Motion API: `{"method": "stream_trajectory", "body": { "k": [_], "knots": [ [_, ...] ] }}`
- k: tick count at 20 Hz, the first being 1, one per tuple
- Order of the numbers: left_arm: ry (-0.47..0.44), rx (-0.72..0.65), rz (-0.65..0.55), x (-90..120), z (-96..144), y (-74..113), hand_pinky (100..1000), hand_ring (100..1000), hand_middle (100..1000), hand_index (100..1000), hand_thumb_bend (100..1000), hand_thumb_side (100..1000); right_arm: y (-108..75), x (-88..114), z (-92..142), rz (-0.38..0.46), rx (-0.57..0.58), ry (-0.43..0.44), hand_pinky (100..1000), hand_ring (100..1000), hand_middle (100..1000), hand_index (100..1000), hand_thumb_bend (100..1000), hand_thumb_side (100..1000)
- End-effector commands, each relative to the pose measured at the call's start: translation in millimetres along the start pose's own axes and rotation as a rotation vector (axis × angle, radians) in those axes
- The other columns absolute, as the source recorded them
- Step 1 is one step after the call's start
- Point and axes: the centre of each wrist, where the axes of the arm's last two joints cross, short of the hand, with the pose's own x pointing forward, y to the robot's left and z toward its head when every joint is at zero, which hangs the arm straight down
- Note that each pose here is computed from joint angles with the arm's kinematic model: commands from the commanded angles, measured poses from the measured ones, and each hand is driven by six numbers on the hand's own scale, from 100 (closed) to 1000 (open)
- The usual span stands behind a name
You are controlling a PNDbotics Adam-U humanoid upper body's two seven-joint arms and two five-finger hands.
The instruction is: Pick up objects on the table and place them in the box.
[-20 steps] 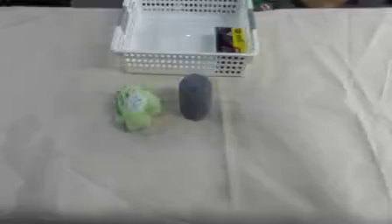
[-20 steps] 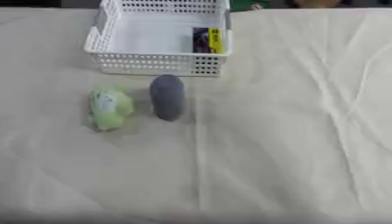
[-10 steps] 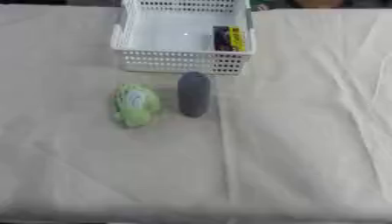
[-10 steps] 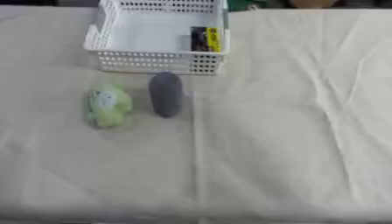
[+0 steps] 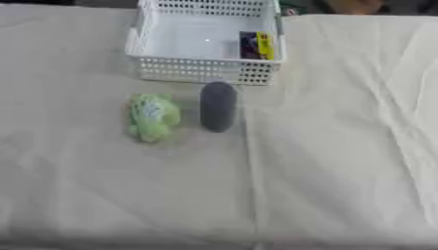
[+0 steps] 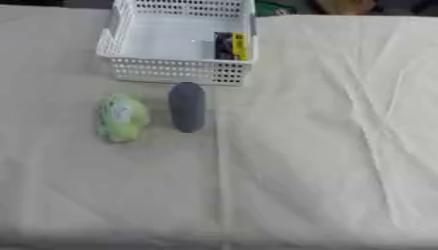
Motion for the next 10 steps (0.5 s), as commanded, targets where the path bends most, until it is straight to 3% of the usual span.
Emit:
{"method": "stream_trajectory", "body": {
  "k": [1, 10],
  "knots": [
    [-0.029, -0.014, 0.015, 5, -7, 0.5, 605, 535, 586, 668, 100, 794, -13.3, 3, -4, 0.061, 0.119, -0.054, 868, 890, 883, 951, 100, 1000],
    [-0.024, -0.033, 0.027, 5, -7, -0.6, 605, 535, 587, 668, 100, 793, -15.0, 18, -14, 0.120, 0.397, -0.147, 888, 931, 945, 980, 100, 1000]
  ]
}}
